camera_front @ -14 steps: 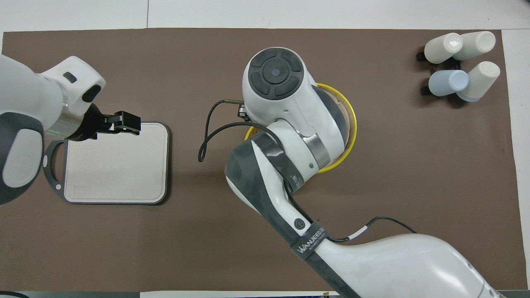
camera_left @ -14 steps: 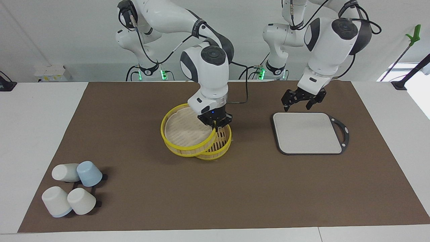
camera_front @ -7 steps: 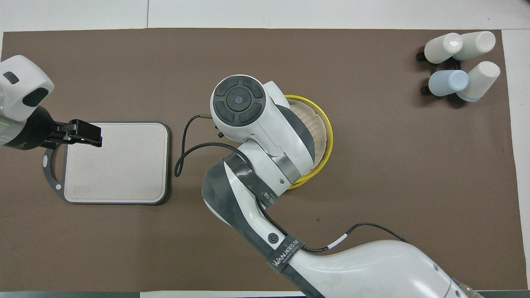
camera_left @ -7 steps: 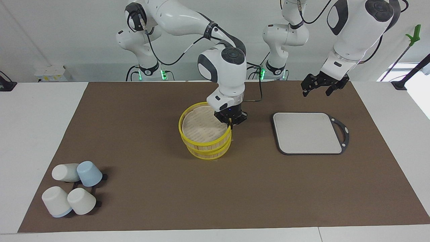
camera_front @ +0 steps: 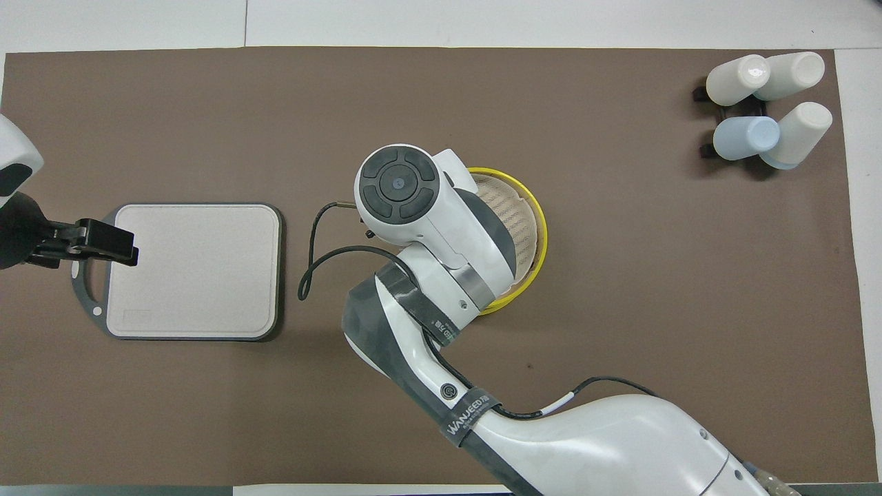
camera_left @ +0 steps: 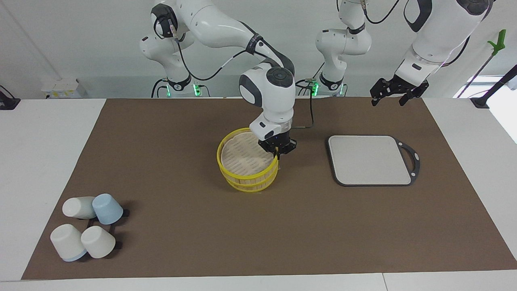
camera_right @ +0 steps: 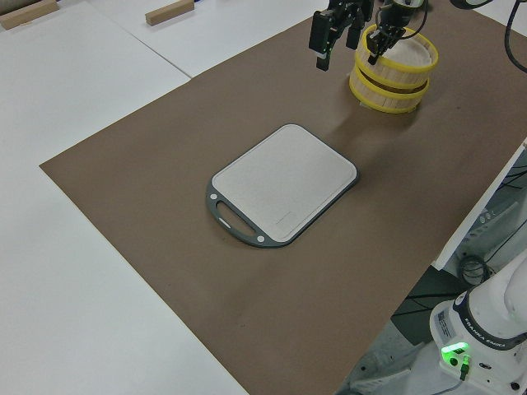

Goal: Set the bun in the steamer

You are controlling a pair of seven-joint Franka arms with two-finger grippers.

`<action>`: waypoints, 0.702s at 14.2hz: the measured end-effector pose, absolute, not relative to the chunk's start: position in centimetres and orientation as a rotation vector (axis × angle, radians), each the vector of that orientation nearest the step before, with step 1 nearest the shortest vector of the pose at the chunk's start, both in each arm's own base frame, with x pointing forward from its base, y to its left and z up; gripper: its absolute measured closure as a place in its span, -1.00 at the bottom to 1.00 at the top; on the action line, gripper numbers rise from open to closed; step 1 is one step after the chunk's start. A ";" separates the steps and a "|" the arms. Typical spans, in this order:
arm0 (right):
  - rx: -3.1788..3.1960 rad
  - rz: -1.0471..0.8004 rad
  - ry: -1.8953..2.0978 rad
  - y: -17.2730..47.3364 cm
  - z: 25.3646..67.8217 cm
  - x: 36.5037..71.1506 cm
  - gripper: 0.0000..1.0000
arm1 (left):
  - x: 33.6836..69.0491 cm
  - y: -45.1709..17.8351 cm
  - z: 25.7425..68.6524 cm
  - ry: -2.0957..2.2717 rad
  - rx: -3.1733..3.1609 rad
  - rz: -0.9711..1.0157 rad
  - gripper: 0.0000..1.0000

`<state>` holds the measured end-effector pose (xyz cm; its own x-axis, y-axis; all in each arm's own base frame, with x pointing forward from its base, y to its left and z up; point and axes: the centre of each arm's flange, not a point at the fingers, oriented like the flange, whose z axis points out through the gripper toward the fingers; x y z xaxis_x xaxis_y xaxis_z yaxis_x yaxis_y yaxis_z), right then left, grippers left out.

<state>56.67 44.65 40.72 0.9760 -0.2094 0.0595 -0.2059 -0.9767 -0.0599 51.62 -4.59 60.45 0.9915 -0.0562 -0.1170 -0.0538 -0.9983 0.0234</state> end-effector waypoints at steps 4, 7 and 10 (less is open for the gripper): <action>-3.073 -0.098 0.316 44.9 40.3 56.4 0.81 | 51.7 -3.8 60.2 -0.064 3.113 -0.199 -1.00; -3.061 -0.115 0.311 44.9 39.3 56.2 0.81 | 51.8 -3.4 60.2 -0.058 3.112 -0.198 -1.00; -3.057 -0.120 0.306 45.0 39.2 56.0 0.81 | 51.9 -3.7 60.8 -0.065 3.110 -0.178 -1.00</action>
